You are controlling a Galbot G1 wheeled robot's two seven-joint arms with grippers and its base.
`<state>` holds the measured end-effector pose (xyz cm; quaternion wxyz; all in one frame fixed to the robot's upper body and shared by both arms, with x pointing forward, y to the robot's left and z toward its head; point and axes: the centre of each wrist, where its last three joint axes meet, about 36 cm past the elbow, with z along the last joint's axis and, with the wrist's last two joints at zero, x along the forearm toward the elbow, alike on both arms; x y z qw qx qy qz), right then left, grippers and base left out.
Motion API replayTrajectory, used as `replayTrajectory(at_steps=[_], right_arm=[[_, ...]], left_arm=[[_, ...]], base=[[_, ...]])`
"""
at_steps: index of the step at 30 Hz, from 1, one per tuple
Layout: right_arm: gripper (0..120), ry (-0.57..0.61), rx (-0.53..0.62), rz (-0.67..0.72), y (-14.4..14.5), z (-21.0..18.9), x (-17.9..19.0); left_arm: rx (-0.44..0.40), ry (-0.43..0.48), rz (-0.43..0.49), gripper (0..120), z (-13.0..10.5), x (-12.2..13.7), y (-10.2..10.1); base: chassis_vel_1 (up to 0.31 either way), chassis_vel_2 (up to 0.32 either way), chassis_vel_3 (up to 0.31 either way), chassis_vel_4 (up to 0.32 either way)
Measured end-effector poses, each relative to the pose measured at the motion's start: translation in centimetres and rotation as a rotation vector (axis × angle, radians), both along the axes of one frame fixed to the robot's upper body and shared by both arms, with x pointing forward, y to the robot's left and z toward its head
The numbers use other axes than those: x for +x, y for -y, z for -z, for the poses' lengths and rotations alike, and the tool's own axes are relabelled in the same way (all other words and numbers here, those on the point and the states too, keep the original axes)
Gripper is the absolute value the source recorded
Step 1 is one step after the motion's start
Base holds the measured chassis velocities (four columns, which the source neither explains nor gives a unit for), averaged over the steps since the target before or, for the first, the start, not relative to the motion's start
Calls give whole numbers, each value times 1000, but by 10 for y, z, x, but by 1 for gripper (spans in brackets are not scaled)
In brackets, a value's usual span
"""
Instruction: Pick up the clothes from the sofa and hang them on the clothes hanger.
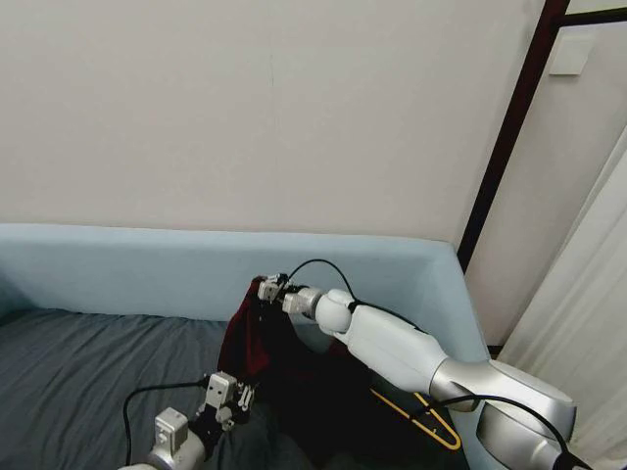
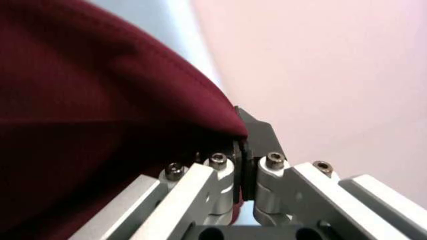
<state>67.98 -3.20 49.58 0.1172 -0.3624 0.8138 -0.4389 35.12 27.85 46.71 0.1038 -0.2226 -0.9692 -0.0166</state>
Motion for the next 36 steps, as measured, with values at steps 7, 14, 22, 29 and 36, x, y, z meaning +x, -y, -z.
replayTrajectory(at_steps=[7,14,22,29,36], right_arm=[[0,-92,124,155,13,-43,-6],[0,-189,231,272,25,-93,-23],[0,-226,329,486,46,-188,-67],[0,-181,368,536,108,-236,-101],[0,-209,409,556,130,-261,-141]], left_arm=[[4,93,-9,0,-45,35,-12],[9,158,-10,0,-88,53,-23],[60,242,42,0,-159,58,-39],[65,344,60,0,-229,76,-58],[43,396,82,0,-229,84,-47]], base=[[0,0,0,0],[0,0,0,0],[0,0,0,0],[0,0,0,0],[0,0,0,0]])
